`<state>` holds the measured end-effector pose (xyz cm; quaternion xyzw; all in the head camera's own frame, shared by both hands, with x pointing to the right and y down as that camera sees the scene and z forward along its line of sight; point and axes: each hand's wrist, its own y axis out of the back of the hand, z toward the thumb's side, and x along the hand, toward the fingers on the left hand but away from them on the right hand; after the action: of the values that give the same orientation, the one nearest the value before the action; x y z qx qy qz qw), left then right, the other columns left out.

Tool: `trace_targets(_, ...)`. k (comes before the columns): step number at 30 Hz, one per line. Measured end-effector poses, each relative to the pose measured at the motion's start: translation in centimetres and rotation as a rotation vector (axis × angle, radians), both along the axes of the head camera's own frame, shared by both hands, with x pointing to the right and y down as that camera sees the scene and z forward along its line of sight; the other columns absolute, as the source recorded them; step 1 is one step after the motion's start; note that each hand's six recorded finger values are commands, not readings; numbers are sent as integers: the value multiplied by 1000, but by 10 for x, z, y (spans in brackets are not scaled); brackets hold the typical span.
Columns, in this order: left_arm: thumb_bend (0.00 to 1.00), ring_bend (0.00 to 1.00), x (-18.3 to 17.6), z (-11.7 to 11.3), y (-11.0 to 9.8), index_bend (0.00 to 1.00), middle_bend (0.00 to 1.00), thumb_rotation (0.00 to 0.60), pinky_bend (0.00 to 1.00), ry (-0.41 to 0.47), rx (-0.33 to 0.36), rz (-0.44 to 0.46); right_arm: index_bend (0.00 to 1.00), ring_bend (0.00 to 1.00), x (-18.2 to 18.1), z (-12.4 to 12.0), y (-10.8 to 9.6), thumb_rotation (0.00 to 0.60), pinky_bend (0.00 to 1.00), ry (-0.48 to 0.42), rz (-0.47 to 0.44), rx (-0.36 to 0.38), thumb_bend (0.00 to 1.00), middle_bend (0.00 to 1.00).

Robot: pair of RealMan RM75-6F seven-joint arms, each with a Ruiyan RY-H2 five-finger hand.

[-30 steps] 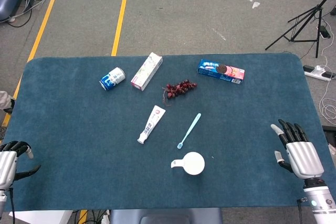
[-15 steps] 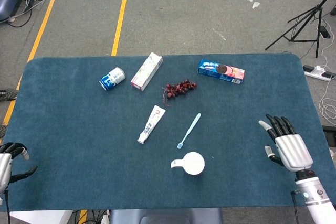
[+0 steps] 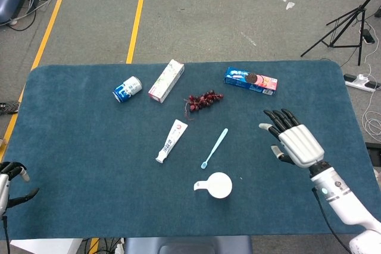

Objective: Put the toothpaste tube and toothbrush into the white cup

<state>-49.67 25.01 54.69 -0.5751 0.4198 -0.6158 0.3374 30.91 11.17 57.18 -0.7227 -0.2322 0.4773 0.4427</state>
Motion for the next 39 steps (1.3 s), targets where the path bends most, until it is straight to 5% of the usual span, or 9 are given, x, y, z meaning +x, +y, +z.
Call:
trace_targets(9, 98, 310, -3, -3, 0, 590, 421, 600, 323, 1, 2, -13, 257, 0, -63, 3, -35, 600, 54, -78, -102, 10, 402, 44)
trace_targets(29, 98, 310, -24, -1, -4, 590, 421, 600, 324, -52, 14, -54, 262, 0, -155, 54, -92, 600, 62, -27, -267, -59, 392, 44)
trace_targets(39, 98, 310, -35, 1, -6, 591, 421, 600, 324, -67, 10, -90, 262, 0, -196, 86, -104, 600, 62, -23, -333, -116, 372, 44)
